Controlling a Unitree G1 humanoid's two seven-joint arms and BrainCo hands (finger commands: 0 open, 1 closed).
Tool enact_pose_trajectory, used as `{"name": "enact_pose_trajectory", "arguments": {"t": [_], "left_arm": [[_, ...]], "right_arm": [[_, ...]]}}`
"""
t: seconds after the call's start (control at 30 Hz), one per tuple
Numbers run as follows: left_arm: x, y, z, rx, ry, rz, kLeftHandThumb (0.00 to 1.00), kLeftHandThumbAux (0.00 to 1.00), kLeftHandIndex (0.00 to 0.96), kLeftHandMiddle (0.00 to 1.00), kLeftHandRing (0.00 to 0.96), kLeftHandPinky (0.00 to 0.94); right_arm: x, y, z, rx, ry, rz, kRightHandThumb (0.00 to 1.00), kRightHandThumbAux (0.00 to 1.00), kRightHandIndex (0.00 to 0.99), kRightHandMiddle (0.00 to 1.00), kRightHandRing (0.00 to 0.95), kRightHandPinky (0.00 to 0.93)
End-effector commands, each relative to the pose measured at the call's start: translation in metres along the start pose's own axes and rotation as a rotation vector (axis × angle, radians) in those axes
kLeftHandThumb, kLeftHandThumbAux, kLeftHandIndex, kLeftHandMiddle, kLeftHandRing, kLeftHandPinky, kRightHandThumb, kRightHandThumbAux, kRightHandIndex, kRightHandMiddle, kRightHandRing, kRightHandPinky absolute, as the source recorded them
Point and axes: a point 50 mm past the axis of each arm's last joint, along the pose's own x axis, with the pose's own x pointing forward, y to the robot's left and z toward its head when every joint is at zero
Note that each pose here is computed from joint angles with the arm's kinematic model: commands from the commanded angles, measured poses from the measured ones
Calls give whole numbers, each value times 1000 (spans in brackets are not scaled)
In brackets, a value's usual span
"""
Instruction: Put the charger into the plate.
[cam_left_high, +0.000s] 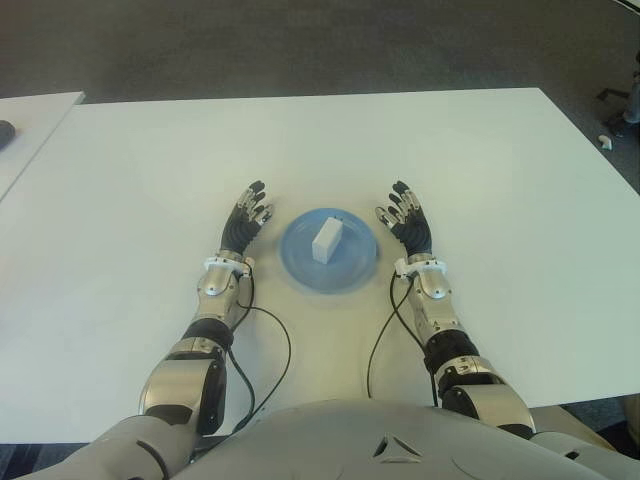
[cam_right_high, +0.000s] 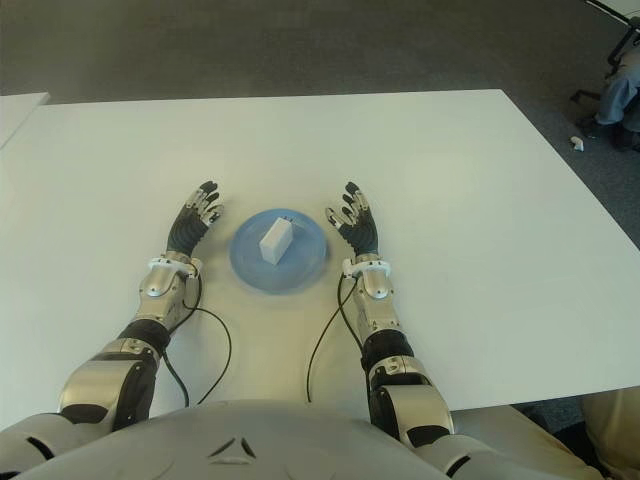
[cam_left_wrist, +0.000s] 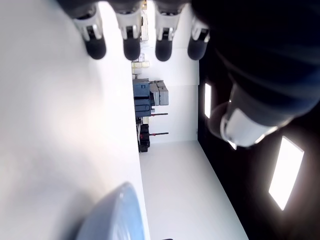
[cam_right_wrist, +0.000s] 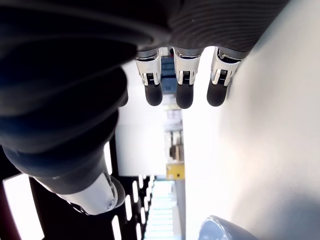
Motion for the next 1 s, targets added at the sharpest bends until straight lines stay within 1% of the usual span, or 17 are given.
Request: {"name": "enact_pose_trajectory", "arguments": {"t": [0.03, 0.2, 0.43, 0.7, 1.0], "left_arm": [[-32, -15, -43, -42, 221, 6, 24, 565, 0, 0, 0, 0], [-32, -15, -44, -36, 233, 16, 38, 527, 0, 0, 0, 0], [-30, -14, -44, -25, 241, 34, 48, 506, 0, 0, 0, 0], [-29, -15, -44, -25, 242, 34, 28, 529, 0, 0, 0, 0], [-29, -15, -45, -57, 248, 33, 32, 553, 0, 0, 0, 0]], "right_arm": [[-36, -7, -49, -21, 249, -6, 143, 775, 61, 73, 75, 103], [-36, -10, -51, -34, 257, -1, 135, 755, 52, 67, 69, 88], [-37, -14, -52, -43, 261, -2, 122, 733, 42, 62, 60, 77], [-38, -17, -52, -45, 256, -11, 115, 707, 39, 61, 59, 81], [-38, -17, -51, -38, 251, -36, 115, 703, 42, 63, 64, 99]]}}
